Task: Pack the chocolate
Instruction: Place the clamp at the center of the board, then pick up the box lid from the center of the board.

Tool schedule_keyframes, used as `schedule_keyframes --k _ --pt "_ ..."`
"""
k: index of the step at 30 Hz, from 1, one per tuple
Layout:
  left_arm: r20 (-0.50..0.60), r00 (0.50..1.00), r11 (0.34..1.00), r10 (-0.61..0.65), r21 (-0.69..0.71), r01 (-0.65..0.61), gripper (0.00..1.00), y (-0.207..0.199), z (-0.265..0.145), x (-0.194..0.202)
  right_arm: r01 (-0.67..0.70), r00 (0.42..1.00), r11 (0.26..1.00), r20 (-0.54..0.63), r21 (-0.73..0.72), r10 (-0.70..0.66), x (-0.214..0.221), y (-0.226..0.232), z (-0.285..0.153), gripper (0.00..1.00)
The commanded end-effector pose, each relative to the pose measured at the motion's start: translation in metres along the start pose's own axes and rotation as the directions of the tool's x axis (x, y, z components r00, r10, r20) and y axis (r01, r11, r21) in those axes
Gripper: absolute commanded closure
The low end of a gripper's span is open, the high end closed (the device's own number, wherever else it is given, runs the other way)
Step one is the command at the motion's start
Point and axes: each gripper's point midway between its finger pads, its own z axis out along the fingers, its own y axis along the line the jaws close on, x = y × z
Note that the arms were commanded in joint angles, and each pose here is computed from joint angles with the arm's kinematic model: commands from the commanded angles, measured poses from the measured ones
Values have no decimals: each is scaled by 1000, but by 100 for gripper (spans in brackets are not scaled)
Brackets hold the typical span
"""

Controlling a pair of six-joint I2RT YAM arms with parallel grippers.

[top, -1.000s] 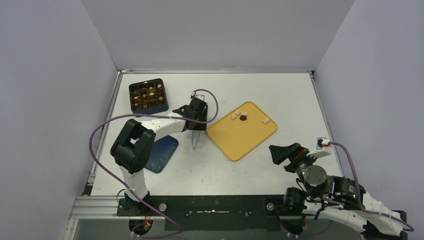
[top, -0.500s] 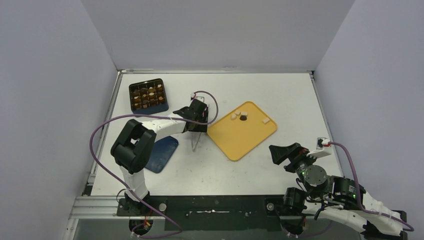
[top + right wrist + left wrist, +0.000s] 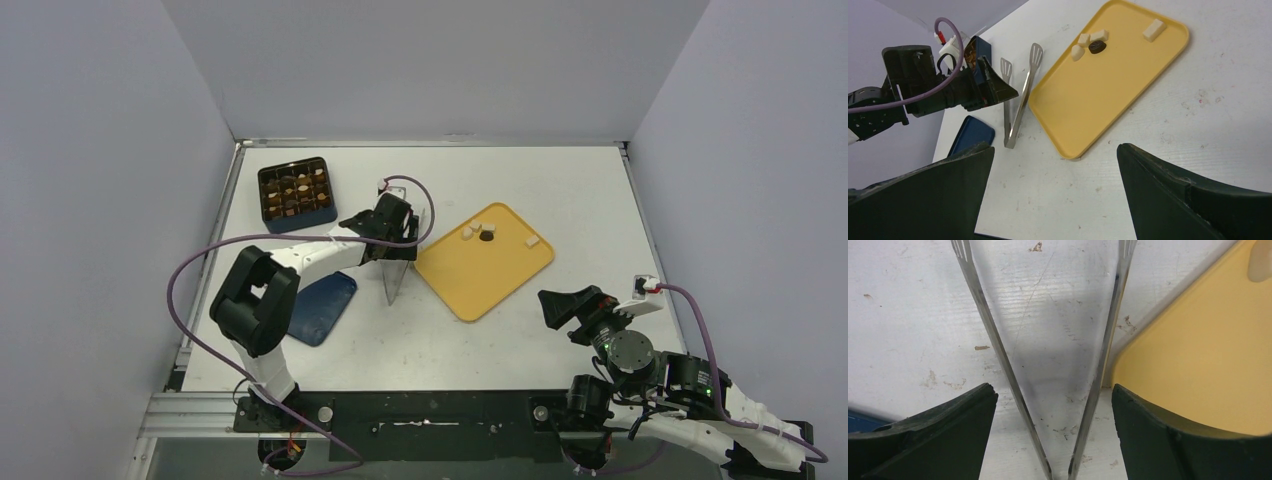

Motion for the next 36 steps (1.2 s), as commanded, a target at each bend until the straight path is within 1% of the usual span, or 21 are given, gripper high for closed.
schedule_keyframes --k 1,4,7,10,13,16,19,21,23,27,31,33,36 --pt "95 994 999 -47 24 45 16 -4 -29 -33 -21 1000 1000 17 -11 21 -9 6 -2 0" --pt "117 991 998 -70 9 70 13 0 -40 -40 -20 1000 1000 16 -13 21 -9 7 -2 0" --pt "172 978 988 -119 -74 134 9 21 -55 -49 -20 1000 1000 14 -14 20 -9 7 -2 0" --pt "239 953 956 -189 -176 234 4 50 -67 -54 -22 1000 1000 17 -17 22 -9 7 -3 0" --pt "277 927 926 -252 -209 315 4 69 -77 -55 -24 1000 1000 20 -18 24 -10 6 -3 0" --pt "289 898 897 -330 -199 394 12 83 -77 -46 -27 999 999 22 -21 28 -11 7 -3 0" --pt "311 828 835 -466 -154 528 25 99 -69 -31 -28 999 999 20 -23 28 -10 7 -3 0" --pt "289 778 783 -558 -127 608 30 112 -60 -19 -28 999 999 21 -25 28 -10 7 -3 0" --pt "267 749 746 -606 -137 652 34 125 -52 -7 -28 999 999 22 -24 29 -11 7 -3 0" --pt "274 744 723 -610 -192 663 41 138 -46 5 -27 999 999 20 -25 27 -10 7 -3 0" --pt "268 747 724 -609 -196 661 43 139 -38 7 -24 999 1000 21 -18 25 -10 6 -3 0" --pt "265 753 736 -602 -183 652 45 137 -33 5 -23 999 1000 23 -15 23 -10 6 -3 0" --pt "258 751 727 -608 -198 657 50 137 -26 6 -24 999 1000 23 -13 24 -11 6 -2 0"
